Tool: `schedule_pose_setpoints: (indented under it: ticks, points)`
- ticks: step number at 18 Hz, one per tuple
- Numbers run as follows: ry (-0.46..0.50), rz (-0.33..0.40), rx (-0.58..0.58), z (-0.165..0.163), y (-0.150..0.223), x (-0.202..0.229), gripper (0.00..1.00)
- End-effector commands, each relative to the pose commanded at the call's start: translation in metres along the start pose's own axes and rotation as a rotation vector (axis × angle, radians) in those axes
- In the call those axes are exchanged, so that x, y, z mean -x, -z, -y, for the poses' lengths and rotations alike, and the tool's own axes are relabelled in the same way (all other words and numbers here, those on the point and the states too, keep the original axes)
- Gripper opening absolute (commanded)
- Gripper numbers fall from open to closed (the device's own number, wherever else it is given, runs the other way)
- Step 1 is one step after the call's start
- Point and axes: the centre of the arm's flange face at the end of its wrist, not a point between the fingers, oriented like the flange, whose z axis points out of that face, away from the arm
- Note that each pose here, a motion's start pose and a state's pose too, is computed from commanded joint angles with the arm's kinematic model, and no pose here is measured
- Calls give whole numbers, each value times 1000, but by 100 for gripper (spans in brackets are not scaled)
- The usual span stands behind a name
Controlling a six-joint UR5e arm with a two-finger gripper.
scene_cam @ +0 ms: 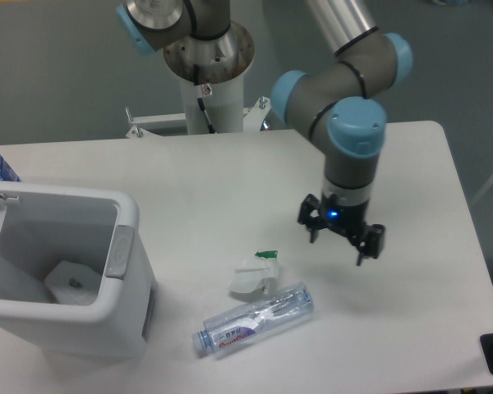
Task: Place the trash in the trash can
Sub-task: 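Move the gripper down toward the crumpled white paper, then close the gripper on the white paper and lift it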
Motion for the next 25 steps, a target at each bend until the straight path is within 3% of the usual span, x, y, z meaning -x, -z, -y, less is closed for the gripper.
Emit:
schedule_pose_setpoints:
  ticks: [2,9,18,22,25]
  points:
    - [37,-16,1,10,-11,-18,100]
    - [2,-57,19,24,-45,-49,100]
    - [-9,-94,42,22,-69,-56,99]
    - [-11,-93,37,24,-68,-56,63]
    - [-9,-93,37,24,-68,-56,30]
